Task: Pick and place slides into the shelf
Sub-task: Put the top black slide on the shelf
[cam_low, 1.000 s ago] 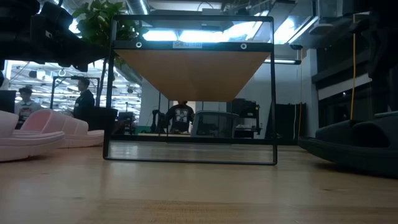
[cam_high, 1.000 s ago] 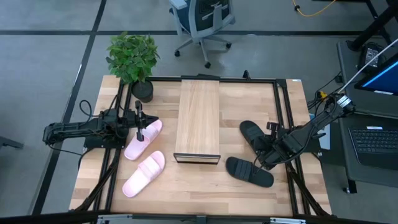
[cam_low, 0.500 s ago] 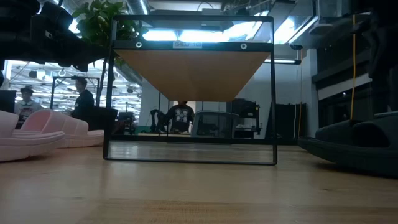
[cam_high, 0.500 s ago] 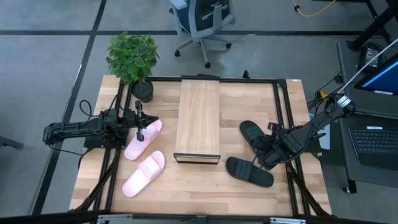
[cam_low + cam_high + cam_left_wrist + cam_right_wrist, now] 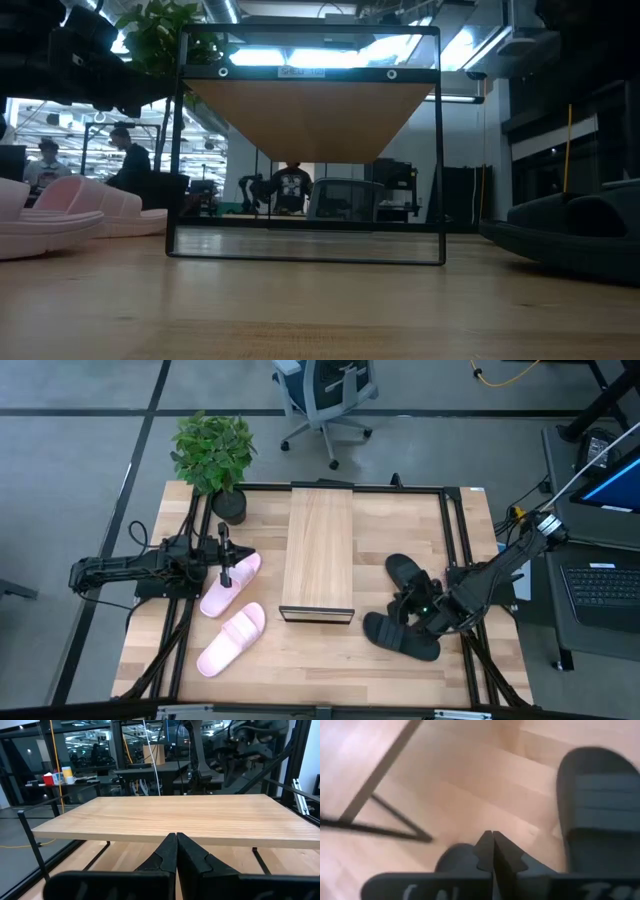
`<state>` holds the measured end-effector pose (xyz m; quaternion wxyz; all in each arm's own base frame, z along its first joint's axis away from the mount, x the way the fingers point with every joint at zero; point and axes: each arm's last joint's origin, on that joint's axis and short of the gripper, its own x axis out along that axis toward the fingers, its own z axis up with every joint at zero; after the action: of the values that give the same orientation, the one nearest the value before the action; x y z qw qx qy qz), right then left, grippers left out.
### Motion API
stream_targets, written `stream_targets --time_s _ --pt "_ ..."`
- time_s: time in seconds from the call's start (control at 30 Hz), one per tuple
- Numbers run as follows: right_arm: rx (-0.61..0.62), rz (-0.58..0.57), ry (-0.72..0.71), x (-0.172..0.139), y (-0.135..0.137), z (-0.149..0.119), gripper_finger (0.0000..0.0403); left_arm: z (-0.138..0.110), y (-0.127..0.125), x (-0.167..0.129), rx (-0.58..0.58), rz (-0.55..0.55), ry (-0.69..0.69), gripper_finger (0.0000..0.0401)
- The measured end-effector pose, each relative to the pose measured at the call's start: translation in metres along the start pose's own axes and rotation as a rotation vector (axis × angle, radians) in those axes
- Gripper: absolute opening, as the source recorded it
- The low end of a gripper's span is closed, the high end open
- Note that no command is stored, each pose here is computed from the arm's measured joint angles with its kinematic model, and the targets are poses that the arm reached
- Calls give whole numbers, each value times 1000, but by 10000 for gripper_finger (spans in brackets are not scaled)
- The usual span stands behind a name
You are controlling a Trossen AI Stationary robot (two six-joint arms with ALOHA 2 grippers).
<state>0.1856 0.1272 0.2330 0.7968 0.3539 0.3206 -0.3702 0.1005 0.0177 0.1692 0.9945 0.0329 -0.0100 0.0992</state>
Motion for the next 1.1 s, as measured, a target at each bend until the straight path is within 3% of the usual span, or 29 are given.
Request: stream_targets --time_s 0.23,0.5,1.1 --pt "149 -107 -44 23 -7 -29 2 0 0 0 0 0 -1 0" --pt "264 -126 -138 23 -14 -43 2 0 0 0 -2 0 -1 0" --pt "270 -176 -177 28 -16 -34 4 0 0 0 -1 0 -1 0"
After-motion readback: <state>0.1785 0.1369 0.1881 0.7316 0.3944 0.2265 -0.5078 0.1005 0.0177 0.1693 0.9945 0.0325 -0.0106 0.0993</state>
